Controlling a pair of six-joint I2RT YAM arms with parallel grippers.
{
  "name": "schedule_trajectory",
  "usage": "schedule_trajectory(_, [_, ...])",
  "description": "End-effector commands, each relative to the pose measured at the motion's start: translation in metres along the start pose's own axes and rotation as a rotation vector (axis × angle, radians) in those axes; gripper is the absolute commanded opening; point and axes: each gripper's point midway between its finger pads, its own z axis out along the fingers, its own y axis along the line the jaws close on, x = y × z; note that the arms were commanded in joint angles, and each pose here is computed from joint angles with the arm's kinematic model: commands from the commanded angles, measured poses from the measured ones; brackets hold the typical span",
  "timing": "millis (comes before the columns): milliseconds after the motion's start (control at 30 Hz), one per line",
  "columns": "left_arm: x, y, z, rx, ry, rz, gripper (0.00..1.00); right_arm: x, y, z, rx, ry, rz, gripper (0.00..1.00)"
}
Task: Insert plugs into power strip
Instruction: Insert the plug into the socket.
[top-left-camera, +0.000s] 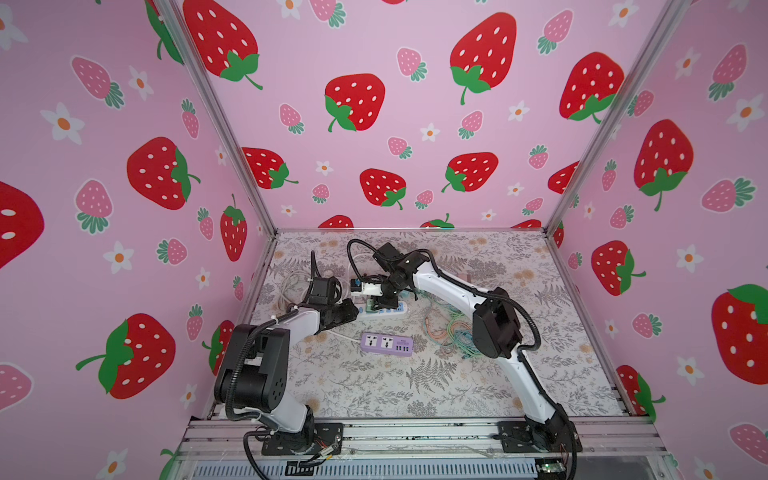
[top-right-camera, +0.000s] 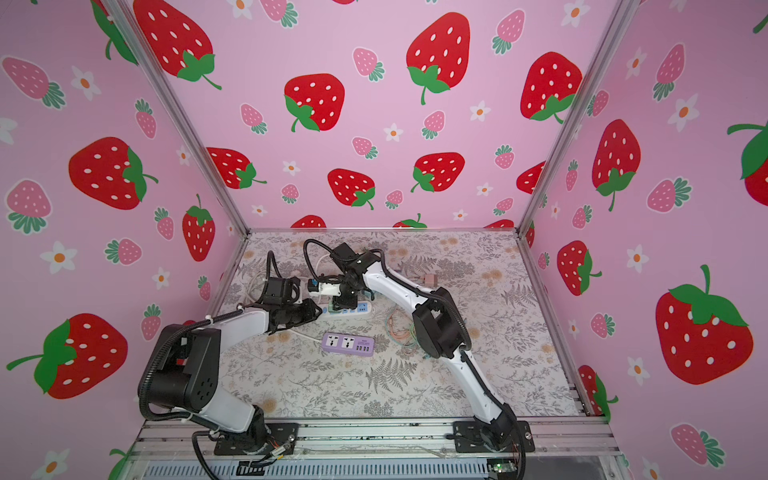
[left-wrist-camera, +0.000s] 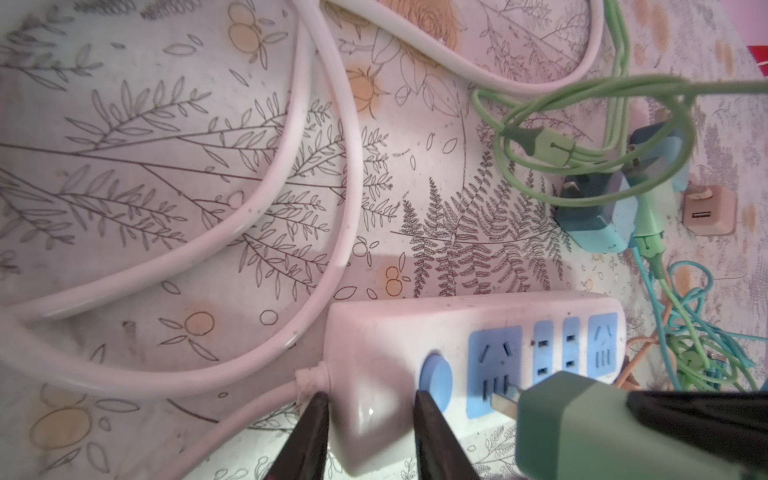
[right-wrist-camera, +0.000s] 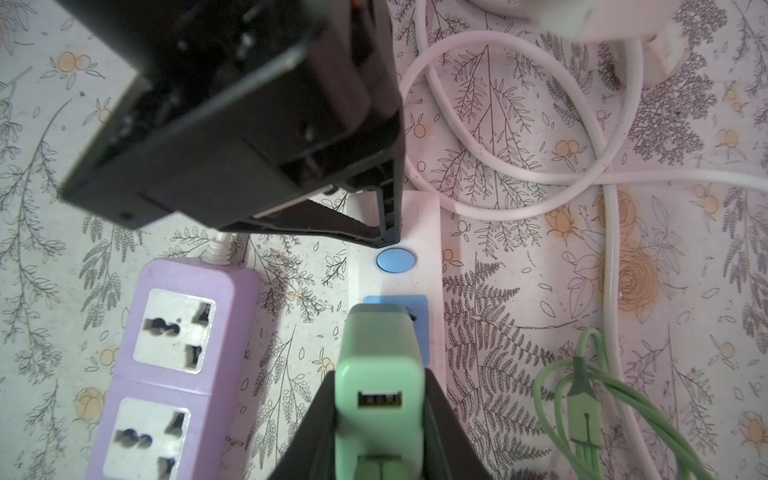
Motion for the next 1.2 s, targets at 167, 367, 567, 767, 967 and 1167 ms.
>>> schedule_trajectory(167, [-0.003, -0.001, -0.001, 0.013, -0.013, 0.018, 0.36, 0.004, 0.005, 0.014, -0.033, 0.026, -0.026, 0.13])
schedule_trajectory(367, [-0.003, -0.003, -0.001, 0.026, -0.018, 0.024, 0.36, 0.005, 0.003, 0.018, -0.027, 0.032, -0.024, 0.13])
schedule_trajectory(567, [0.002, -0.001, 0.002, 0.031, -0.012, 0.025, 0.36, 0.01, -0.002, 0.026, -0.021, 0.05, -0.016, 0.13])
schedule_trajectory(767, [0.005, -0.002, 0.003, 0.04, -0.012, 0.031, 0.35, 0.018, -0.003, 0.039, -0.026, 0.072, 0.002, 0.13])
schedule_trajectory(967, [0.005, -0.003, 0.003, 0.048, -0.014, 0.046, 0.35, 0.033, -0.002, 0.057, -0.039, 0.106, 0.024, 0.13])
schedule_trajectory(1167, [0.002, -0.006, 0.001, 0.06, -0.028, 0.058, 0.35, 0.048, -0.002, 0.073, -0.043, 0.151, 0.027, 0.13])
